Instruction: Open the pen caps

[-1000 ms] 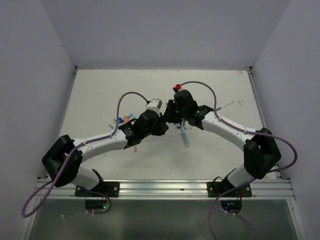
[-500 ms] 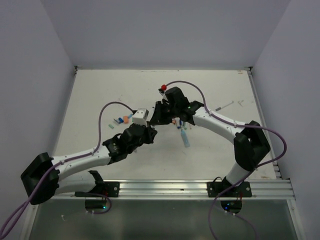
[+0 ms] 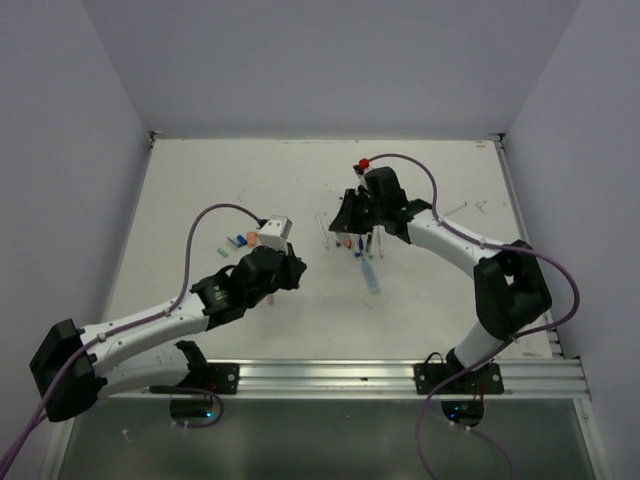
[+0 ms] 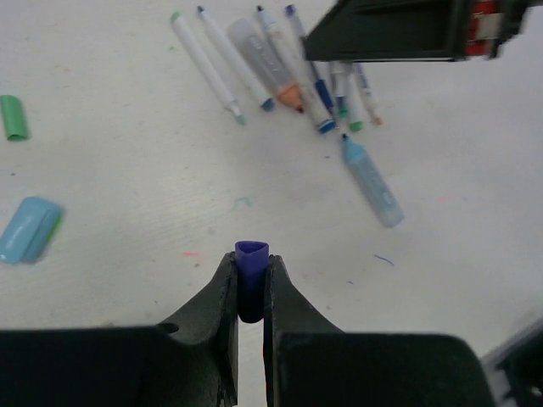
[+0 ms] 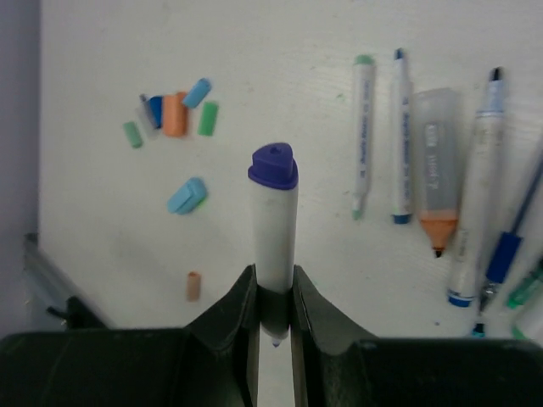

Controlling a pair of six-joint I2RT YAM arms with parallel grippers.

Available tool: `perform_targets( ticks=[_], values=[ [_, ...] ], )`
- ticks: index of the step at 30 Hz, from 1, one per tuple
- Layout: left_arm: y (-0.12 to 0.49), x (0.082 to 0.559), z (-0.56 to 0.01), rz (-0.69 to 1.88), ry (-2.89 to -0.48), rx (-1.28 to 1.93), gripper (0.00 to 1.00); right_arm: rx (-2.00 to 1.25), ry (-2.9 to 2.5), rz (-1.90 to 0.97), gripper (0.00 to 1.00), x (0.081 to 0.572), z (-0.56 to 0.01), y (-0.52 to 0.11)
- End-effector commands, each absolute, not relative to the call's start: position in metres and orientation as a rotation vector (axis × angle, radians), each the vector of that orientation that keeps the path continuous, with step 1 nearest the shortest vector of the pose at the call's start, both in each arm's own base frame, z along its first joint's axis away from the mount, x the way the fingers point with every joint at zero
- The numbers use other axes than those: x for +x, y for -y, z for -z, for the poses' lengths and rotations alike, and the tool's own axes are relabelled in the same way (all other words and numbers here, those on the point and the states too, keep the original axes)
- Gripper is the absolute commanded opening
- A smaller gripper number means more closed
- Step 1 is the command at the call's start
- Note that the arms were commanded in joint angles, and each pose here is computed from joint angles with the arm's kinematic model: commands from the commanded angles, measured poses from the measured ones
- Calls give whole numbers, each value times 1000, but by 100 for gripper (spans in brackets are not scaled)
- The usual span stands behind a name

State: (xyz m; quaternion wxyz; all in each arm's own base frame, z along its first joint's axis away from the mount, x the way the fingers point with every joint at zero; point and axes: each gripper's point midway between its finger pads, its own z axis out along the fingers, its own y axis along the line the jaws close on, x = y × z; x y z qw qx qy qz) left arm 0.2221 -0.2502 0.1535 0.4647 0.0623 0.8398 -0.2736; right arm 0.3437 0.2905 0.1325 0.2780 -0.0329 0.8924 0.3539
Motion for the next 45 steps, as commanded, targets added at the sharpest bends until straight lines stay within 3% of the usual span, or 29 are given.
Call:
perform_targets(
  ticks=[1,11,22,30,45],
  values=[
    [203,239,-110,227,-2228,44,0,-42,-2445,-477,0,358,-137,-229],
    [207,245,-64,115,-2352,38,0,-28,-2584,0,0,352,-97,-137],
    [176,253,-44,-73,-2384,-28,0,-14,-2700,-1,0,352,-47,-123],
    [169,256,-34,-104,-2403,-45,15,-6,-2742,-6,1,357,-27,-121],
    [161,263,-35,-112,-2397,-80,36,-13,-2748,-79,25,363,-20,-133]
  ],
)
